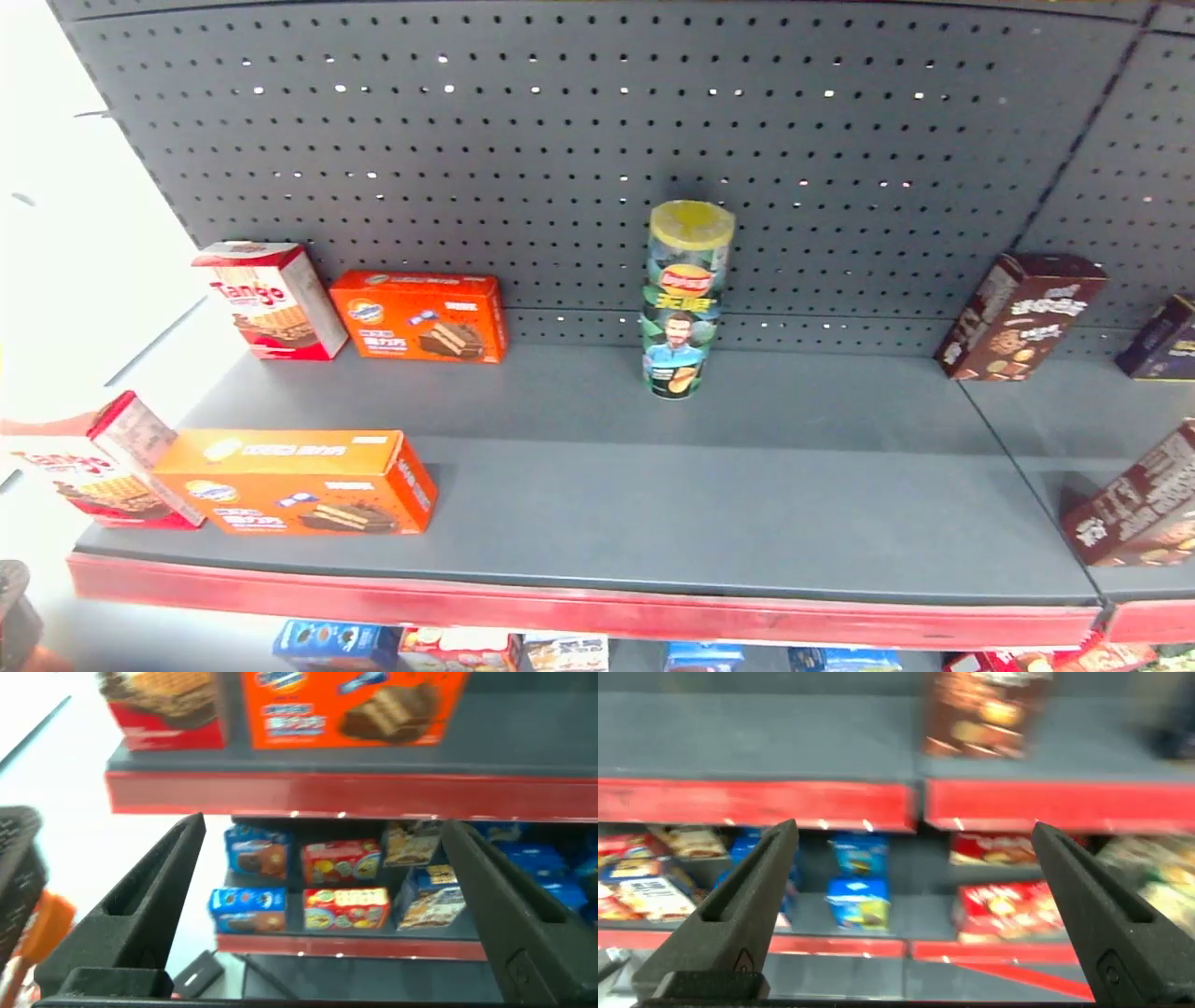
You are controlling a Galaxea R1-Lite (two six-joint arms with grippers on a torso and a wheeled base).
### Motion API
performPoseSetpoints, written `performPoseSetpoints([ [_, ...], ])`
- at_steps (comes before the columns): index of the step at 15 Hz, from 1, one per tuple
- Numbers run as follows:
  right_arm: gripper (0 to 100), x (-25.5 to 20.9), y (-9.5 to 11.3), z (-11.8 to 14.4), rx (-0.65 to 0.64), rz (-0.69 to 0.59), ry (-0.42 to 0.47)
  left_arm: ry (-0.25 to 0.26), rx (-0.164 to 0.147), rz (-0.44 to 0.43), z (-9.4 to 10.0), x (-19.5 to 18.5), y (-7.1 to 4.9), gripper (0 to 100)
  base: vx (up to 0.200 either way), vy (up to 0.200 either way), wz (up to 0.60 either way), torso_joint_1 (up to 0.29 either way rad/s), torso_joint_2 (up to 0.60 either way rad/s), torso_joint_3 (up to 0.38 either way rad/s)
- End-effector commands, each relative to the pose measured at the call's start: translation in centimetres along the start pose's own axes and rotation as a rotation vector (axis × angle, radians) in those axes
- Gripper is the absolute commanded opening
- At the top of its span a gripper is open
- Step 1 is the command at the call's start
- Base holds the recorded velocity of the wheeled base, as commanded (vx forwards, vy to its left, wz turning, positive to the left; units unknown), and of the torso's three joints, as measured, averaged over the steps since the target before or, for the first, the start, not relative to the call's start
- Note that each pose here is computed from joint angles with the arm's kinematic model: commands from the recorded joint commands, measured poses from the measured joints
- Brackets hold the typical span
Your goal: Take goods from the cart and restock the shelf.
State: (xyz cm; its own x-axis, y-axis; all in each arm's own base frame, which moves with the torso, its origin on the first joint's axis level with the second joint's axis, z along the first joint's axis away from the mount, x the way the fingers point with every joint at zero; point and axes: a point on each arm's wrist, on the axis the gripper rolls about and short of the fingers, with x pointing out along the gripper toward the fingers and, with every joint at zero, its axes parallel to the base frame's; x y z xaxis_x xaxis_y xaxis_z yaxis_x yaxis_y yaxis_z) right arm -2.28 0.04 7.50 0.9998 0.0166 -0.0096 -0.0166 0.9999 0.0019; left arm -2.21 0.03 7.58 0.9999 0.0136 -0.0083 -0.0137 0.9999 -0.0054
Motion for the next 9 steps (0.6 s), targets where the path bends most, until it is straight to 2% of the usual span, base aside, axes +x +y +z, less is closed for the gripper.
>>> performPoseSetpoints([
  [1,100,0.01,0.00,0.00,0.000,0.000,0.001,0.001,-0.001,0.000,0.01,0.01,0.00,100,0.000,0.000,0.60,0.002,0.00,-0.002],
  [8,100,0.01,0.00,0.00,0.000,0.000,0.001,0.001,-0.001,0.000,0.01,0.01,0.00,100,0.000,0.000,0.60,0.003,0.00,0.004],
  [9,100,0.01,0.00,0.00,0.000,0.002,0.001,0.001,-0.001,0.000,0.01,0.01,0.00,100,0.000,0.000,0.00,0.000,0.00,0.000],
])
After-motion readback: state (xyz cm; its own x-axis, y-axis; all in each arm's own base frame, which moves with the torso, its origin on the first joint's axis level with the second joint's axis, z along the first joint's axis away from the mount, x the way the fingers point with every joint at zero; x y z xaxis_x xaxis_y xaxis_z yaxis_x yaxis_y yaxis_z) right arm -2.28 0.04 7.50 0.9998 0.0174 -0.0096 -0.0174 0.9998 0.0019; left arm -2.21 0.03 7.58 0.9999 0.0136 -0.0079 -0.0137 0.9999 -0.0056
